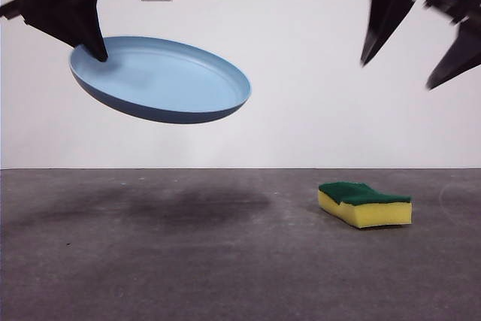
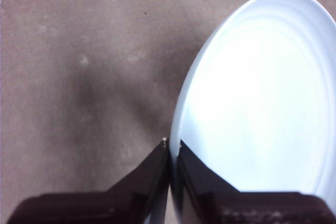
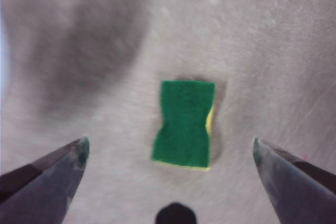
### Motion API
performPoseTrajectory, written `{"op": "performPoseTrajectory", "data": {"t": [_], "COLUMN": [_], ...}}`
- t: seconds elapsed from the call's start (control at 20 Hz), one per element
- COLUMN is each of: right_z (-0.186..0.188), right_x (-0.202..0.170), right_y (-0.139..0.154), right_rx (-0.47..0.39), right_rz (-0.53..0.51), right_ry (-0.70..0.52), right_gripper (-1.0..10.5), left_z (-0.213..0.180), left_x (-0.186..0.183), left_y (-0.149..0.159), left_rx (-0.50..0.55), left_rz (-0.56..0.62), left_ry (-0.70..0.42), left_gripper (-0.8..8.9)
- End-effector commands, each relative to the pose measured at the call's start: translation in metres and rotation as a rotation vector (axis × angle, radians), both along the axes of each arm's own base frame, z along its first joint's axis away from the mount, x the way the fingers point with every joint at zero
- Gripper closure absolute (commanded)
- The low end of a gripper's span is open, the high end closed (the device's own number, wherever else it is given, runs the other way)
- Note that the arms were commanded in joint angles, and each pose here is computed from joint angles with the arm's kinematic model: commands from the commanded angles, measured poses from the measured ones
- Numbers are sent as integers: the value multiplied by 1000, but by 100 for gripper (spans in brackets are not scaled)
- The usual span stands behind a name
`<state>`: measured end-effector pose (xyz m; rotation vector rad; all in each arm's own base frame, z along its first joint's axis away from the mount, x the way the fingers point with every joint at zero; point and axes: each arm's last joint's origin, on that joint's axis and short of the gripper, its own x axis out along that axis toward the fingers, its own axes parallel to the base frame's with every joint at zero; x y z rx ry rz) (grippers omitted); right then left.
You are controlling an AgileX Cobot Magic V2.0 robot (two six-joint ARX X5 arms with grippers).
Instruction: Pick up the plate,pick up the cloth,clean the plate with the cloth
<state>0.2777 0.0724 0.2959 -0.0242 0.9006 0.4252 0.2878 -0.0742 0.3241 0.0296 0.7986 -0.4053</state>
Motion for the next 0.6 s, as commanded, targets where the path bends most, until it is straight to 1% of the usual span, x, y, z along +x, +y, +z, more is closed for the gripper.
{"op": "performPoseTrajectory", "data": {"t": [0.05, 0.15, 0.2, 0.25, 0.3, 0.35, 0.5, 0.6], "right_z": [-12, -28, -38, -50, -63, -75, -102, -115], "right_x": [22, 40, 47, 53, 58, 61, 68, 72], "right_y": [15, 25, 30, 35, 39, 43, 50, 52], "right_rx": [-52, -73, -97, -131, -146, -155, -238, -244], "right_rz": [62, 81, 82, 81, 98, 106, 94, 102], "right_ry": [30, 79, 104, 132, 167, 198, 251, 281], "right_gripper": [420, 433, 462, 475, 475, 475, 474, 474], "left_z": [0, -2, -3, -3, -3, -3, -3, -3], "left_x": [-4, -6, -7, -8, -8, -8, -8, -8], "left_y": [0, 1, 1, 1, 1, 1, 1, 1], "left_rx": [12, 21, 25, 26, 27, 27, 29, 31], "left_rz": [-11, -14, -16, -16, -16, -17, -19, -21], "left_ry": [14, 40, 52, 59, 60, 61, 61, 60], "left_gripper": [821, 820, 820, 820, 820, 820, 821, 821]}}
